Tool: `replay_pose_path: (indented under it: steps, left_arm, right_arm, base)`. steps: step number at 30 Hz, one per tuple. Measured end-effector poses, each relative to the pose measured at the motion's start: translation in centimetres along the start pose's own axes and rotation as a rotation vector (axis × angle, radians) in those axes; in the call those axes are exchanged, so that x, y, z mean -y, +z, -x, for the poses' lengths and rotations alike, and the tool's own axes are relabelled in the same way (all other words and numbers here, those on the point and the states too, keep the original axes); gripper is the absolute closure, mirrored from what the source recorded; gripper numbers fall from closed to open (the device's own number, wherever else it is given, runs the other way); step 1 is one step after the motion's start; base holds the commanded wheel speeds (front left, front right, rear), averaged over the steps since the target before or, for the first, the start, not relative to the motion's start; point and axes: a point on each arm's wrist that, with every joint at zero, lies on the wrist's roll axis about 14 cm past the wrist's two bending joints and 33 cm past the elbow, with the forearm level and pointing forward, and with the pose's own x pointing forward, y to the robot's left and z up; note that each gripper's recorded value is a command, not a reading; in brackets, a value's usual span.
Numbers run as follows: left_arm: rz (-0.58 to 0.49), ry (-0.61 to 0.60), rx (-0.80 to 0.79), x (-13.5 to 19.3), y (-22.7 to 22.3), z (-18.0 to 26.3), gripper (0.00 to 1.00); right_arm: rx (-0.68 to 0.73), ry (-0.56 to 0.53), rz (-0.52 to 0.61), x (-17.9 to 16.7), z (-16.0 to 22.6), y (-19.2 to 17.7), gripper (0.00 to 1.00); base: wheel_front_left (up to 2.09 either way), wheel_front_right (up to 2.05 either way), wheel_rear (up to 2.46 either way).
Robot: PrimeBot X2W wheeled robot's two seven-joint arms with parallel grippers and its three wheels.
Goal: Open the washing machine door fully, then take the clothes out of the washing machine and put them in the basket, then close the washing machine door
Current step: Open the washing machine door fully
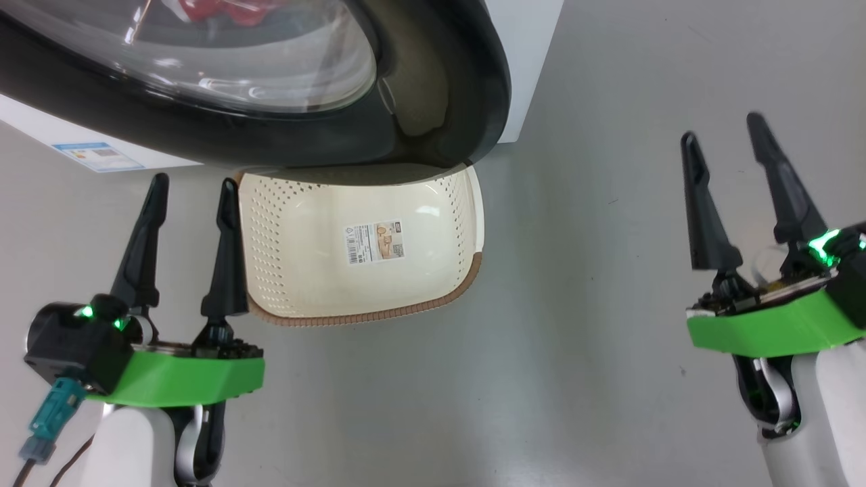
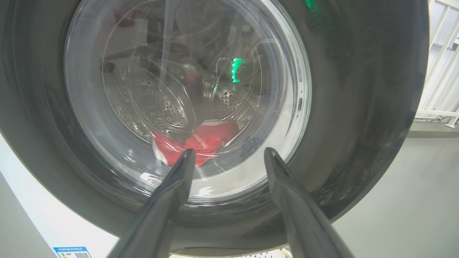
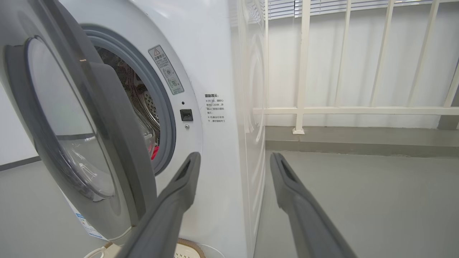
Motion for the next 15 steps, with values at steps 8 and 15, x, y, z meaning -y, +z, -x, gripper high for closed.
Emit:
replay_pose_path:
  steps: [8, 15]
  left_arm:
    - [-0.002, 0.003, 0.004, -0.1, 0.2, 0.1, 0.0]
    - [0.0, 0.002, -0.002, 0.0, 0.1, 0.3, 0.0]
  right_arm:
    - [-0.037, -0.002, -0.007, -0.3, 1.3, -1.0, 0.0]
    - [-0.034, -0.002, -0.009, -0.5, 1.3, -0.9, 0.0]
  base:
    - [0.0, 0.0, 0.0]
    - [0.0, 0.0, 0.0]
